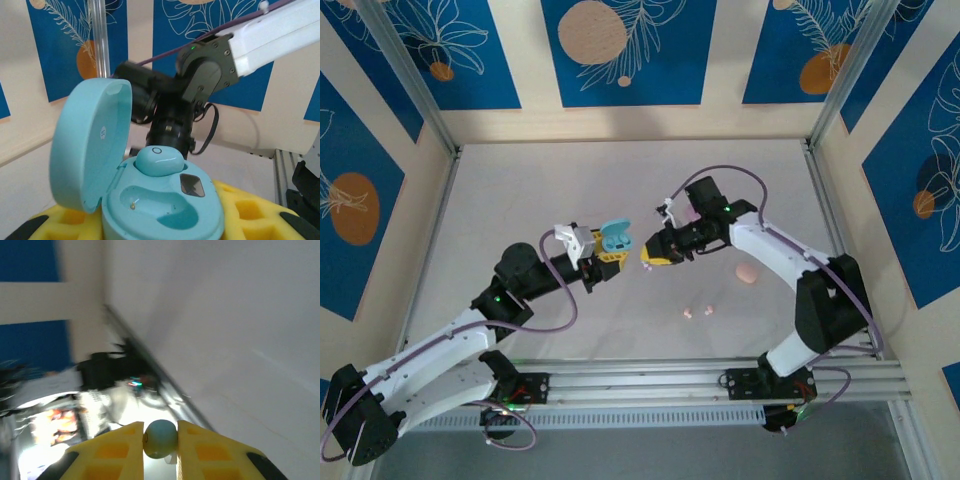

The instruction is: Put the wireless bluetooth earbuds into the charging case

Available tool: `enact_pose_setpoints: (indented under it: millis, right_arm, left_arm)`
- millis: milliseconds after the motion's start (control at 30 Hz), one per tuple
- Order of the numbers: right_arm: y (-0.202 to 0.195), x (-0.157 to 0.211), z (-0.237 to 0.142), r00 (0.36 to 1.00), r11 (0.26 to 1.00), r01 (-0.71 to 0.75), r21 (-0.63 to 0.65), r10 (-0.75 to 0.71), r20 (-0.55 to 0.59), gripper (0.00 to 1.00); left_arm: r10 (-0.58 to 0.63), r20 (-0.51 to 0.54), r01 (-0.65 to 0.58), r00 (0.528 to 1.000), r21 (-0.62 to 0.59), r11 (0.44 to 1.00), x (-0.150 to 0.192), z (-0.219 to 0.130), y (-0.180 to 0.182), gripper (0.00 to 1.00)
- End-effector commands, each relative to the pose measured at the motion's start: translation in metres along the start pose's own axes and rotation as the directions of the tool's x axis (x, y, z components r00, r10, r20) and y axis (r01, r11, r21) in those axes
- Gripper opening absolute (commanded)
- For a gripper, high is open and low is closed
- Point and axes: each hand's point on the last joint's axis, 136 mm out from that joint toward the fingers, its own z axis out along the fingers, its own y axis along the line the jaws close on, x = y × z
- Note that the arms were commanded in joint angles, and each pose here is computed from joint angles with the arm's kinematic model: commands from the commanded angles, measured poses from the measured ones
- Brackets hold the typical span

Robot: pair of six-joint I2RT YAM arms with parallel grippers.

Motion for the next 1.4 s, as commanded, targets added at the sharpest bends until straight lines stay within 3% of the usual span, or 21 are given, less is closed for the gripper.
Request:
enact_pose_setpoints:
  millis: [0, 267, 600, 933, 1367]
  right_arm:
    - [0.072, 0.018, -0.039, 0.993, 0.936, 0.097, -0.338, -0.113, -0.026, 0.21]
    - [0.115, 0.031, -0.081, 0.977, 0.882, 0.203, -0.425, -0.208, 0.033, 0.22]
    - [0.145, 0.037, -0.094, 0.965, 0.872, 0.259, -0.414, -0.249, 0.08, 0.22]
    - [0.132, 0.021, -0.084, 0.979, 0.92, 0.194, -0.34, -0.16, 0.125, 0.22]
    - [0.118, 0.019, -0.062, 0.952, 0.964, 0.251, -0.085, -0.23, 0.203, 0.22]
  left_arm:
    - [0.034, 0.025, -0.034, 0.999, -0.014, 0.999, -0.004, -0.001, 0.0, 0.32]
    - [0.05, 0.011, -0.05, 0.999, -0.013, 0.999, -0.001, 0.005, 0.003, 0.32]
    - [0.11, 0.008, -0.11, 0.994, 0.004, 0.994, 0.002, 0.029, 0.002, 0.31]
    - [0.179, 0.051, -0.179, 0.983, -0.01, 0.984, 0.002, 0.056, -0.009, 0.31]
    - [0.142, 0.096, -0.143, 0.985, 0.006, 0.99, 0.0, 0.069, -0.016, 0.31]
